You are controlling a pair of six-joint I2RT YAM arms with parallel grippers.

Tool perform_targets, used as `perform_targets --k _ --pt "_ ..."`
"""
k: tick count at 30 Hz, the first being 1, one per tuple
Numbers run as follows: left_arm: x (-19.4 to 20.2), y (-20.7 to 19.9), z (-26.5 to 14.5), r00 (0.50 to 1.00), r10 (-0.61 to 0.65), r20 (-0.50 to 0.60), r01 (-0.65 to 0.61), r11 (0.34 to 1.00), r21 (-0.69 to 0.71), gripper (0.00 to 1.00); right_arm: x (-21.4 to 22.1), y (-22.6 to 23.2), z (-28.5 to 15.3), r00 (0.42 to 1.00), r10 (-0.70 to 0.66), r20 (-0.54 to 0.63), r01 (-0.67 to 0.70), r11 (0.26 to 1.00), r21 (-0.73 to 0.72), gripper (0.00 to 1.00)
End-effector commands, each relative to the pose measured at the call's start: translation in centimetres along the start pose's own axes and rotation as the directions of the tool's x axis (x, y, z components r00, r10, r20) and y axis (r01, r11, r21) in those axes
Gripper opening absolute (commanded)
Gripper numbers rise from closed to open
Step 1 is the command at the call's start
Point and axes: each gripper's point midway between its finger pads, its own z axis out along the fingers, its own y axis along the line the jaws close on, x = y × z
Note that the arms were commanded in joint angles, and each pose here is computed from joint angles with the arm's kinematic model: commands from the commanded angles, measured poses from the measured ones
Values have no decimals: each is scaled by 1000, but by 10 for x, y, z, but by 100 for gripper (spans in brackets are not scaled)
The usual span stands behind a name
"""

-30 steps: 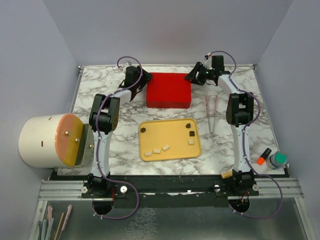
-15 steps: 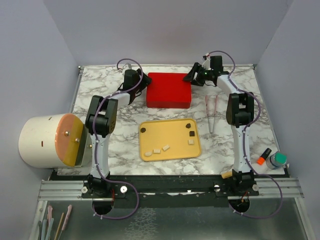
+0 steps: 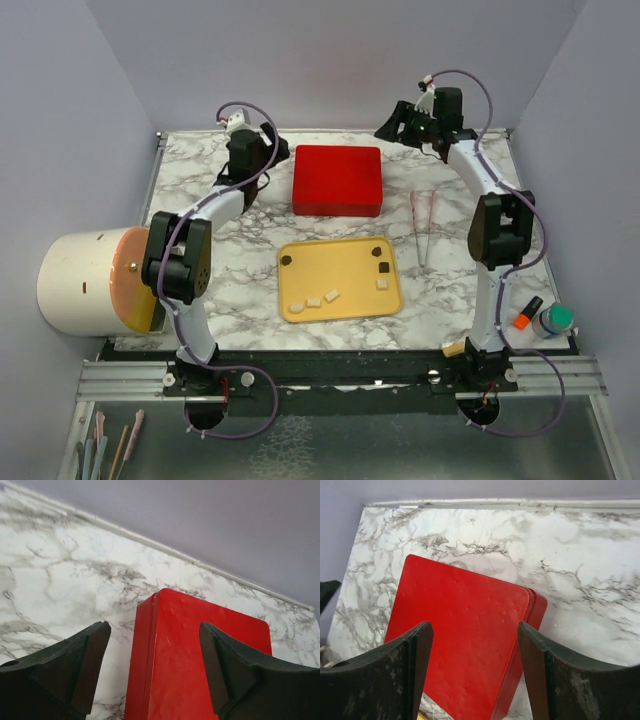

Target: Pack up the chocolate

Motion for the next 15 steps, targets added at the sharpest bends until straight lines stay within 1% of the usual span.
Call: perform_targets --k 1,4,6,7,8,10,12,15 --pt "-62 -13 -42 969 156 192 -161 987 12 81 -48 10 -45 966 -183 180 161 978 132 74" --pt "-83 -17 -76 927 249 280 -262 965 11 81 -55 8 -82 921 -298 249 236 939 251 74" --pt "-88 -16 -98 890 322 322 -339 941 -2 81 -47 -3 -107 894 -361 266 259 900 350 74" --pt "-89 -14 -107 874 351 336 -371 929 -6 81 -48 -8 -122 878 -390 276 259 874 411 77" --pt "-87 -12 -115 860 378 343 -399 917 -12 81 -44 -12 -132 871 -411 270 264 854 448 78" --pt "-81 -7 -129 840 416 349 -437 899 -19 84 -32 -21 -150 866 -441 235 275 814 512 78" --pt "-75 1 -141 827 436 356 -456 889 -30 85 -18 -32 -164 867 -452 208 271 779 565 79" --pt "-65 13 -155 810 461 363 -477 877 -51 85 1 -42 -182 867 -452 209 241 748 618 83"
